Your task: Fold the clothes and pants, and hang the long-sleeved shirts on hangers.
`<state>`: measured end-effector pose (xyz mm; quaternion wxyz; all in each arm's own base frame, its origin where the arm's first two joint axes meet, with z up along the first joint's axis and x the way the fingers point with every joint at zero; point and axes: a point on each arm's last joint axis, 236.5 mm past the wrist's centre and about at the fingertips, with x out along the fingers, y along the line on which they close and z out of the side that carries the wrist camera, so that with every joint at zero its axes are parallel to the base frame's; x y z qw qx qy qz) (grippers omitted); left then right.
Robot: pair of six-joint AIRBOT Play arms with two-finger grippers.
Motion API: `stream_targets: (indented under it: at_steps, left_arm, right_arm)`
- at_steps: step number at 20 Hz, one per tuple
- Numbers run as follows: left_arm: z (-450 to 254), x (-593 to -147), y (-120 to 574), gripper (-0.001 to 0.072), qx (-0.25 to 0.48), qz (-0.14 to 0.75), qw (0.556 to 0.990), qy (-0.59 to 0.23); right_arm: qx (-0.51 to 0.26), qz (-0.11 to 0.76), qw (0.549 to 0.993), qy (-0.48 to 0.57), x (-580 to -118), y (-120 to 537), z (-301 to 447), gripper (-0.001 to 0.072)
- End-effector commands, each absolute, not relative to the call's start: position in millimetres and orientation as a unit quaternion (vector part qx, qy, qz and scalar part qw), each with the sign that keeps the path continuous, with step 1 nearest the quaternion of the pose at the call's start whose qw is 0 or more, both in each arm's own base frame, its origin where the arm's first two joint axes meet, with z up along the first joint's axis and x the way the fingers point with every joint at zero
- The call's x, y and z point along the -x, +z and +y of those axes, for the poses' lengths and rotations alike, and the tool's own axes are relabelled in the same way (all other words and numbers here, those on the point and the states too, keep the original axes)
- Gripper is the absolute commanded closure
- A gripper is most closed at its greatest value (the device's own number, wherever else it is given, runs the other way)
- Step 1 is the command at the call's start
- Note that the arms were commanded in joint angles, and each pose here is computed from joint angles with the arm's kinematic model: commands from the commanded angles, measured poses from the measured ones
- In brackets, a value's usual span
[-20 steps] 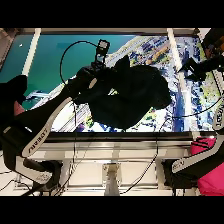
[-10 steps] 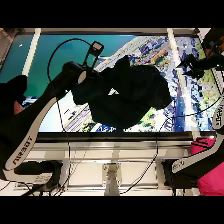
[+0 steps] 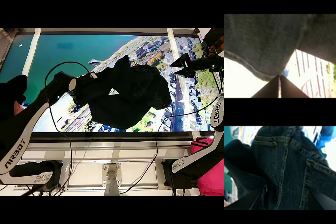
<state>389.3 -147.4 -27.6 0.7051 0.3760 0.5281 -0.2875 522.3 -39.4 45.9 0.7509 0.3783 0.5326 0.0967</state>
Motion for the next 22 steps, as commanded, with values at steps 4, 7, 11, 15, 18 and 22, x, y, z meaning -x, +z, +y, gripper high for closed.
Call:
stream_targets:
  at_steps: [4,7,11,15,18,22]
  left_arm:
    - [-152.6,-371.6,-40.3,0.0211,-0.44,0.517,0.645,-0.352]
    - [-152.4,-371.0,-54.8,0.0211,-0.462,0.515,0.618,-0.374]
    - [-138.5,-389.6,-73.1,0.0231,-0.506,0.508,0.6,-0.354]
    - [-145.7,-414.0,-67.6,0.0421,-0.496,0.483,0.648,-0.318]
    - [-142.9,-418.5,-60.0,0.0695,-0.516,0.474,0.644,-0.308]
    - [-134.5,-426.6,-33.8,0.0696,-0.471,0.478,0.702,-0.239]
  right_arm:
    - [-0.383,0.534,0.746,0.11,-522.5,44.3,-34.7,0.0162]
    - [-0.383,0.534,0.746,0.11,-522.2,44.2,-34.6,0.0161]
    - [-0.382,0.536,0.745,0.11,-521.5,44.1,-34.3,0.0162]
    - [-0.382,0.535,0.745,0.11,-521.7,44.0,-34.4,0.0162]
    - [-0.382,0.536,0.745,0.11,-521.5,44.0,-34.3,0.0162]
    - [-0.382,0.538,0.743,0.111,-520.1,43.8,-33.8,0.0162]
